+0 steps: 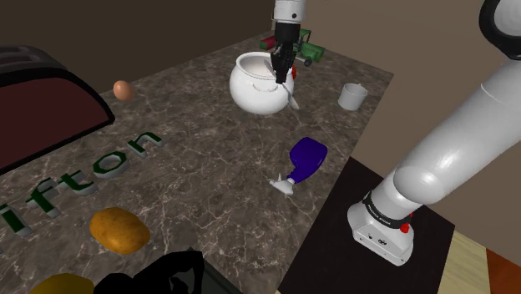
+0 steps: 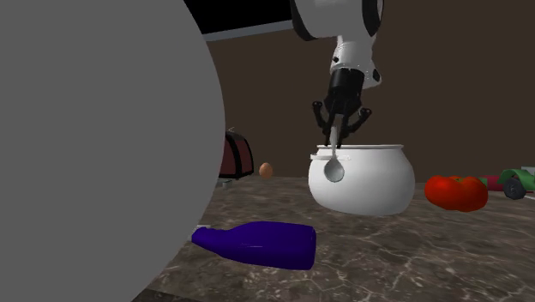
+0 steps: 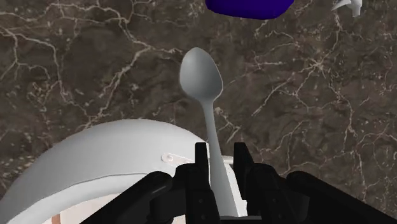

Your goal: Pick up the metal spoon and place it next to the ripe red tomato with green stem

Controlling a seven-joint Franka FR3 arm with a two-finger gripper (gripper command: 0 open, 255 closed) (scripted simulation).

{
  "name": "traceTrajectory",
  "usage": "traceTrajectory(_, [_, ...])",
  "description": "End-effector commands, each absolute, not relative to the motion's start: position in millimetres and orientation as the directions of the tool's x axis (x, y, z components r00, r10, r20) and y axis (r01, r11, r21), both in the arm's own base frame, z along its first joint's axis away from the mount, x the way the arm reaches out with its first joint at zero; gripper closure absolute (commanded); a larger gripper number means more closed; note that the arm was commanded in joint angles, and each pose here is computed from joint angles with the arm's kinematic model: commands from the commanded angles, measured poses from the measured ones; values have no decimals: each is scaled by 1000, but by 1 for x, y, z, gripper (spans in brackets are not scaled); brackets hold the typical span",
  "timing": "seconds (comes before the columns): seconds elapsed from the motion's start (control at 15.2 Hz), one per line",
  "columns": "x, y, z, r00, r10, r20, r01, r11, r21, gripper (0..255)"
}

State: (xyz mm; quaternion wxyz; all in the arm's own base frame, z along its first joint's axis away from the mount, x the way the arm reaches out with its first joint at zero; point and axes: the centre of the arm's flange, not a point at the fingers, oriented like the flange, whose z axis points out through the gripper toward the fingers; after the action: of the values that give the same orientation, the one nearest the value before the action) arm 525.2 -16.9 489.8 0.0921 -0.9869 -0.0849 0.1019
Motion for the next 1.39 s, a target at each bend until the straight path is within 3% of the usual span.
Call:
traceTrajectory(0.0, [522,-50,489,973,181,-142,160,-976,-150,255])
traceTrajectory(0.92, [469,-229,489,973,181,-142,160,-976,-150,255])
traceTrajectory(1.32, [469,-229,458,973,181,-142,160,-976,-150,255])
